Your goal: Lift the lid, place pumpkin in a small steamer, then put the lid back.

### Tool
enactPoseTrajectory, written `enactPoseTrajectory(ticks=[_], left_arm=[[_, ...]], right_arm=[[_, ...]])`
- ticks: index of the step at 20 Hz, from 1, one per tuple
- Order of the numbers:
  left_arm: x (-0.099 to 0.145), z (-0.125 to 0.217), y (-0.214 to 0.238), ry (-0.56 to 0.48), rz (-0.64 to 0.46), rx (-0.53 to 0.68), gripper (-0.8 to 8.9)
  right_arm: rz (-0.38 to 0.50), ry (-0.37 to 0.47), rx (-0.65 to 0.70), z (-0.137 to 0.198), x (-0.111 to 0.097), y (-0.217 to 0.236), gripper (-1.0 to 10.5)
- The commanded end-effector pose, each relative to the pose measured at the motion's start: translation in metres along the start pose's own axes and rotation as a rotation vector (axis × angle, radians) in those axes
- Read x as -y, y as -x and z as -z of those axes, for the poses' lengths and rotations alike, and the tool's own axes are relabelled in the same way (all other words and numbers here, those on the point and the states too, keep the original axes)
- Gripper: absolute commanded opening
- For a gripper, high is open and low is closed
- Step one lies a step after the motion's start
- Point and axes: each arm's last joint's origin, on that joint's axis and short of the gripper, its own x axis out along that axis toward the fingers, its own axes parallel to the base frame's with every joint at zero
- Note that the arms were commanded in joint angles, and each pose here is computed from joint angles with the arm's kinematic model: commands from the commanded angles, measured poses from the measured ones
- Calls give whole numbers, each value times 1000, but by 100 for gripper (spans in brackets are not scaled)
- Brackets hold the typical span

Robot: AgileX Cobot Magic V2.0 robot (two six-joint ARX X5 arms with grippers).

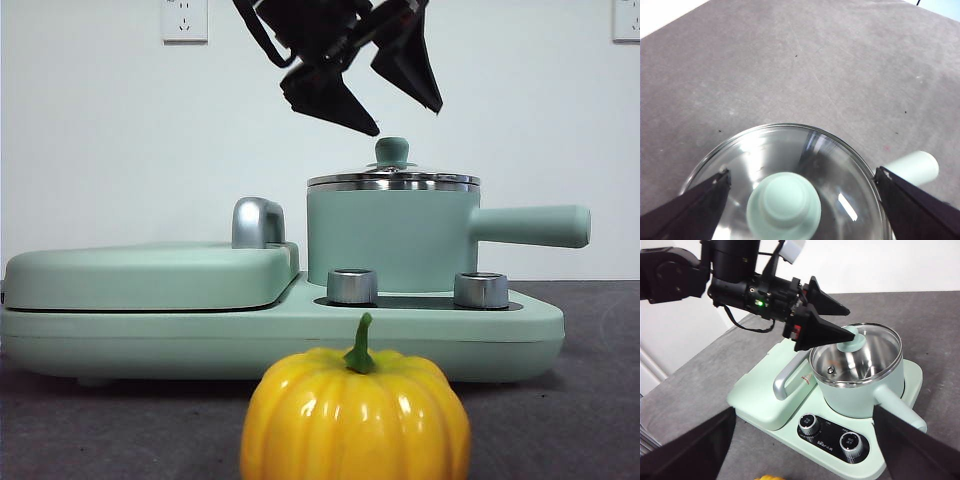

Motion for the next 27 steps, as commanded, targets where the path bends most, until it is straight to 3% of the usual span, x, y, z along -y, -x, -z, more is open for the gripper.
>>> enactPoseTrajectory(ticks=[1, 9, 11, 14, 21, 27], left_arm=[[-5, 1, -14, 55, -7, 3, 468], [-8, 9, -22, 54, -6, -37, 420], [-8, 11, -21, 34, -3, -59, 341], [-7, 12, -22, 19, 0, -67, 330], [-6, 11, -22, -22, 3, -64, 187], [-4, 10, -23, -28, 6, -57, 184]], right_arm=[[-4, 11, 15, -4, -2, 2, 435], [-3, 10, 15, -4, -2, 2, 435], [-3, 10, 15, -4, -2, 2, 435], [-3, 10, 15, -4, -2, 2, 435], [-3, 10, 15, -4, -2, 2, 435], [-3, 10, 15, -4, -2, 2, 435]])
